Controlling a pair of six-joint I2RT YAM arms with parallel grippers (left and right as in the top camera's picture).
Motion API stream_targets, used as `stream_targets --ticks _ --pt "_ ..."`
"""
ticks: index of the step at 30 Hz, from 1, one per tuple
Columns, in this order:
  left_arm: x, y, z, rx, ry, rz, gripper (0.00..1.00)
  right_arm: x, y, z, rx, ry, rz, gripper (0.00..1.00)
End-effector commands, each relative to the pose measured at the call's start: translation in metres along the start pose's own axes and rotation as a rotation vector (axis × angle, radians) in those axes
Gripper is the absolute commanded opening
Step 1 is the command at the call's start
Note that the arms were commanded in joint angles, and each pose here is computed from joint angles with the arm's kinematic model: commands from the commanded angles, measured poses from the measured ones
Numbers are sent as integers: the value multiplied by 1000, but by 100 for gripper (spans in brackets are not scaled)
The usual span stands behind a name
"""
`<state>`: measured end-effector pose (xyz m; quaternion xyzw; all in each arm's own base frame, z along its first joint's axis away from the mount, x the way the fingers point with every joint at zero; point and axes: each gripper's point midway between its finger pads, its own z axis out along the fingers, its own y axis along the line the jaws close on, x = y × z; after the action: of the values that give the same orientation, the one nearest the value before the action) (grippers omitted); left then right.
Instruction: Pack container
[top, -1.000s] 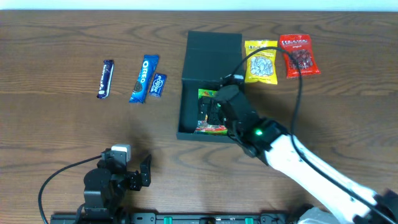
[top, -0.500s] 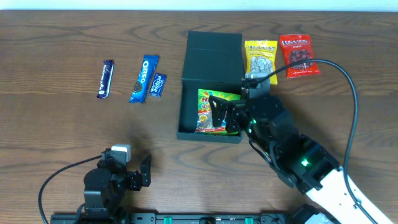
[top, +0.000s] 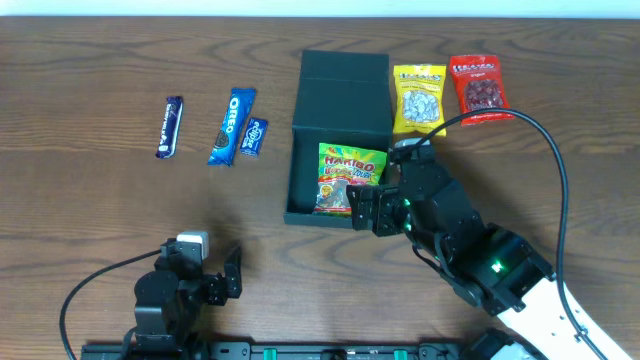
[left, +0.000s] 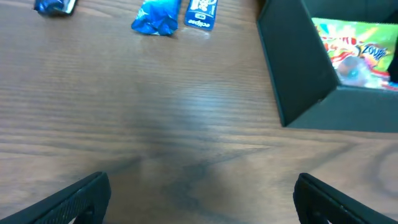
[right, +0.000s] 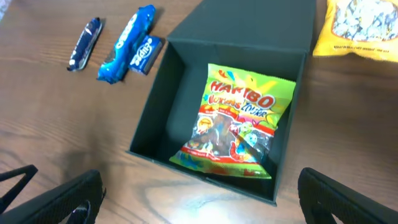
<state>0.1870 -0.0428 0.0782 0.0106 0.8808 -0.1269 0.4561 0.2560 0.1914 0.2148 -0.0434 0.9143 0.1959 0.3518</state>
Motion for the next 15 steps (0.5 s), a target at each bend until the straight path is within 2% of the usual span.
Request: stream_targets --ticks 1,5,8,11,15 --pt "-3 -4 0 27 -17 -91 95 -3 7 -5 -24 -8 -21 99" --pt "-35 -20 -3 119 -134 -133 95 -1 5 -5 -16 3 -23 99" --pt "-72 -45 -16 263 -276 -103 95 0 4 -5 -14 7 -49 99" --pt "-99 -55 -30 320 -382 -114 95 1 4 -5 -11 11 -50 99" --pt "-109 -57 -36 320 -384 -117 95 5 -2 -5 11 27 -51 99"
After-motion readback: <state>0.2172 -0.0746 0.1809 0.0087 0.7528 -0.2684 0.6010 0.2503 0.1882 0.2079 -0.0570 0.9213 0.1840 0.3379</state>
